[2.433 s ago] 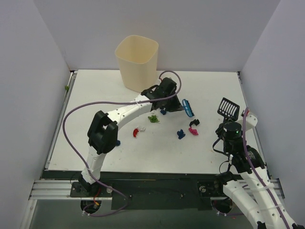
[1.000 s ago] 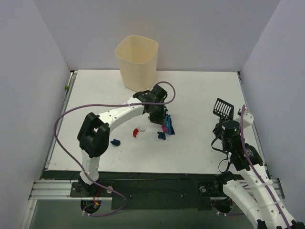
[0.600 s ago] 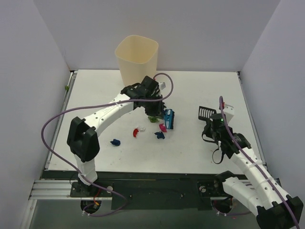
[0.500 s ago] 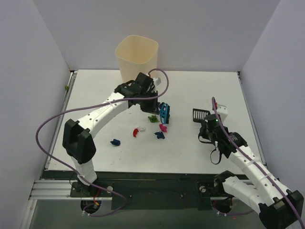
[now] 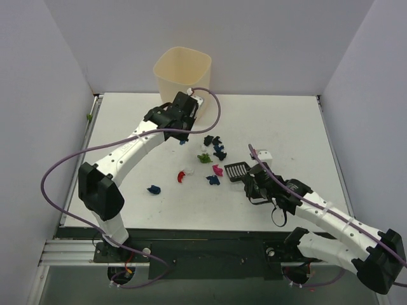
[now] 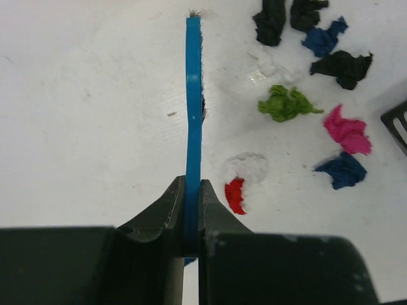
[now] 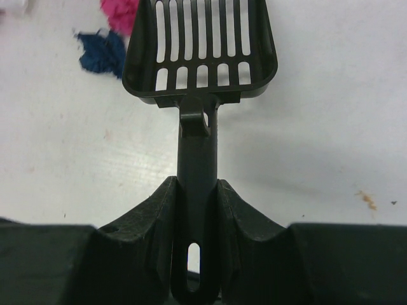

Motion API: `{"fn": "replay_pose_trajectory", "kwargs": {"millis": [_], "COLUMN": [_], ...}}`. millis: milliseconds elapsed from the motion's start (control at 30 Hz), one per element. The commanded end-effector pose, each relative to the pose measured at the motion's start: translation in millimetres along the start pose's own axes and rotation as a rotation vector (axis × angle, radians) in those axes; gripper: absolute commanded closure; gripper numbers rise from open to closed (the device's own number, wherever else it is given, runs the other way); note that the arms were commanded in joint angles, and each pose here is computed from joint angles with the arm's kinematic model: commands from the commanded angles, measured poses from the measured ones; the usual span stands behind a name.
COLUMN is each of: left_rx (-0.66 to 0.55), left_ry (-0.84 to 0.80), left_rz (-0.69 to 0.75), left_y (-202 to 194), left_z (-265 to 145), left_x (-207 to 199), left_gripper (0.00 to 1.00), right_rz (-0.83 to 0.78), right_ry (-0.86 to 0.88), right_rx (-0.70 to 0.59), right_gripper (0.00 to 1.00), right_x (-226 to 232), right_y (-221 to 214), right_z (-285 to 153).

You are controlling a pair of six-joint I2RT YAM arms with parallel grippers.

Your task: Sweep away the paper scraps from the table

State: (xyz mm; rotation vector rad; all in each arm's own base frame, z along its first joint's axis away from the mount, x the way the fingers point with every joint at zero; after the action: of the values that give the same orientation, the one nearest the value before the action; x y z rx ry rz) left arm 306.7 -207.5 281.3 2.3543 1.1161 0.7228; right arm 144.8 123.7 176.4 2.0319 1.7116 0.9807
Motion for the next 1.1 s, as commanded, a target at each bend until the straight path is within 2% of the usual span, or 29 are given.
{"fn": "replay_pose_trajectory", "kwargs": {"millis": [0, 133, 600, 867, 1067], "left_rx": [0.0, 0.007, 0.093, 0.12, 0.198], "left_ry": [0.17, 0.162, 0.084, 0.011, -0.054], "left_rz": [0.18, 0.291, 0.48, 0.621, 0.729], "left_y": [18.5, 24.9, 39.7, 34.3, 22.2], "left_z": [-0.3, 16.1, 60.2, 66.8, 74.7], "left_x": [21.8, 16.9, -10.4, -45.9, -69.3], "left_gripper": [1.0, 1.0, 1.0, 1.0, 1.0], "right_rz": [-0.071, -0.073, -0.151, -0.22, -0.238], "right_ry": [0.047, 0.106, 0.102, 0.046, 0.038], "right_rx": [0.073, 0.142, 0.265, 0.277, 0.278], "right_gripper": [1.0, 1.0, 1.0, 1.0, 1.0], "right_x": [9.7, 10.5, 2.0, 18.9, 39.4], "right_y": [-8.8, -24.6, -50.4, -43.8, -37.2], "right_z": [-13.3, -21.6, -43.9, -34.9, -22.3]}}
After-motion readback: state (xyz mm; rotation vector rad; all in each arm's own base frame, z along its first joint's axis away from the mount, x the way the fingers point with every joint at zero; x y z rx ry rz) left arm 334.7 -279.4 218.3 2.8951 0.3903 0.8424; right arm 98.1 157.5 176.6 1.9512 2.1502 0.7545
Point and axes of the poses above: each gripper's point midway between its finger pads, its own z axis out along the fingers, its own x axis along the line the jaws close on, y = z × x, the point moved 10 cm from there along -z, back along the fingers, and after that the axes turned 15 degrees about z, right-handed, at the moved point
